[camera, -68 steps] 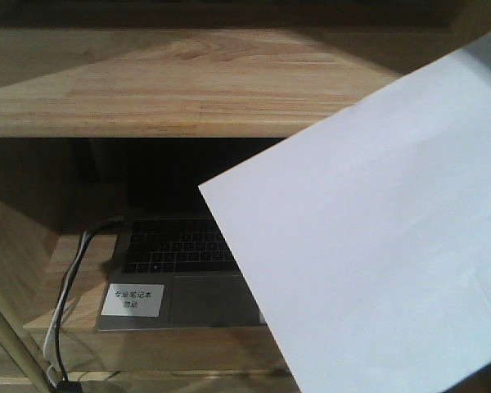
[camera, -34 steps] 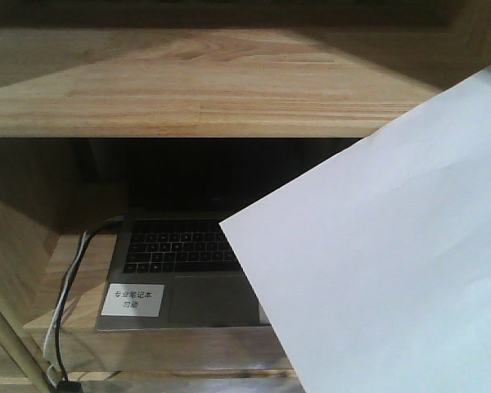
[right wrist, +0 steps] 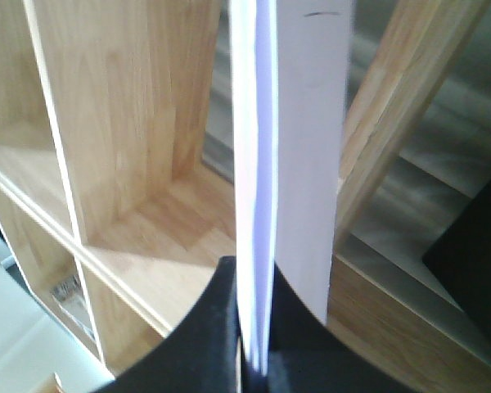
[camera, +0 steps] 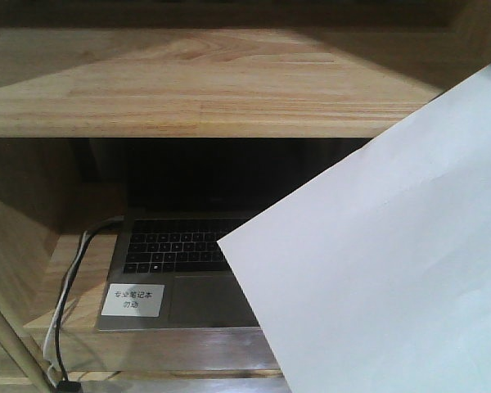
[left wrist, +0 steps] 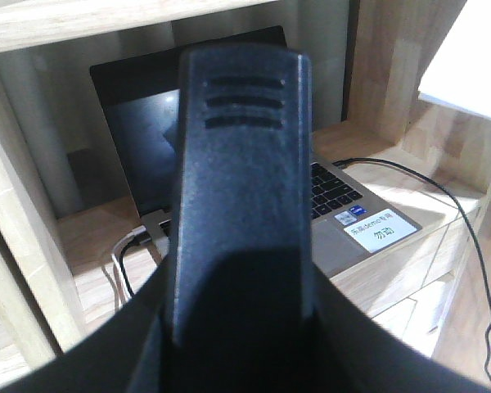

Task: Grab stapler and paper to desk for stapling
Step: 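Pinch the paper edge with the right gripper and pull it off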

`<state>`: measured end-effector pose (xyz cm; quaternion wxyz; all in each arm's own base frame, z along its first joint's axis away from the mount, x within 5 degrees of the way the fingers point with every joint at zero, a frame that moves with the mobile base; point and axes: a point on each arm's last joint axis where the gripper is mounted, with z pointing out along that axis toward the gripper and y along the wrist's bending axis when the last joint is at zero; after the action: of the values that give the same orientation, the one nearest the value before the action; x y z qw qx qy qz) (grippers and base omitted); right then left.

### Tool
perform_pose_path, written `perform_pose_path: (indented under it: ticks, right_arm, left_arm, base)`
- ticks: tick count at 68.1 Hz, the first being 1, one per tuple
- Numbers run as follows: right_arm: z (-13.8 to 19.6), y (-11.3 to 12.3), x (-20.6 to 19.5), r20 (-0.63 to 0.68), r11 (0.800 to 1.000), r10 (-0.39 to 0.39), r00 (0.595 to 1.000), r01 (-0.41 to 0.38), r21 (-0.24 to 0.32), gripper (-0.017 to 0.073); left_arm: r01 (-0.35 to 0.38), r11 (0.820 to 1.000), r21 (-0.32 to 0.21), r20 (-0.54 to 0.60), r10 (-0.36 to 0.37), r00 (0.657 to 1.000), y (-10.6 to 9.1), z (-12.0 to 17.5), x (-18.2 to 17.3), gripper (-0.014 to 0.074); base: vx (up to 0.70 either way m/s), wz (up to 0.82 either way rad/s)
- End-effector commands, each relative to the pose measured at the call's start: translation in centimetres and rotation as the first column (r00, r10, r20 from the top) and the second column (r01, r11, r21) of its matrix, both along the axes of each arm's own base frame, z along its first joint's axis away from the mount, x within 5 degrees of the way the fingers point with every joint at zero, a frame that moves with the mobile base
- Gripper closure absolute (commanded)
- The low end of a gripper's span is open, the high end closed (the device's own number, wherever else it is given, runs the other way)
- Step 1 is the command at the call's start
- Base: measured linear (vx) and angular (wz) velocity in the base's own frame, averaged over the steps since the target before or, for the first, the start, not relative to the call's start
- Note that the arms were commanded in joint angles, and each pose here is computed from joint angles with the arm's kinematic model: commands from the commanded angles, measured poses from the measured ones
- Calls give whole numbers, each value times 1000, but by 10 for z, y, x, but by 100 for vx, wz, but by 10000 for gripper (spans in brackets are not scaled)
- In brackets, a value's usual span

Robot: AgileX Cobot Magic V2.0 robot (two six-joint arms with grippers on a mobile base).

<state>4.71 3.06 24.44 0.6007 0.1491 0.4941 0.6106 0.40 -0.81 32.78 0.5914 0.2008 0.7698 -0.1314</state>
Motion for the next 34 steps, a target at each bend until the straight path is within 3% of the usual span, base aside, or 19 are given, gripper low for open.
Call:
perform_pose_path:
  ticks: [1, 34]
  right_arm:
    - [2, 1, -1, 44, 1000, 11, 999, -11, -4, 561]
    - [2, 1, -1, 44, 1000, 11, 999, -11, -4, 561]
  left_arm:
    - [5, 997, -71, 111, 3, 994, -1, 18, 1, 600]
    - [5, 997, -71, 111, 3, 994, -1, 18, 1, 600]
  base:
    - [0, 0]
    - [0, 0]
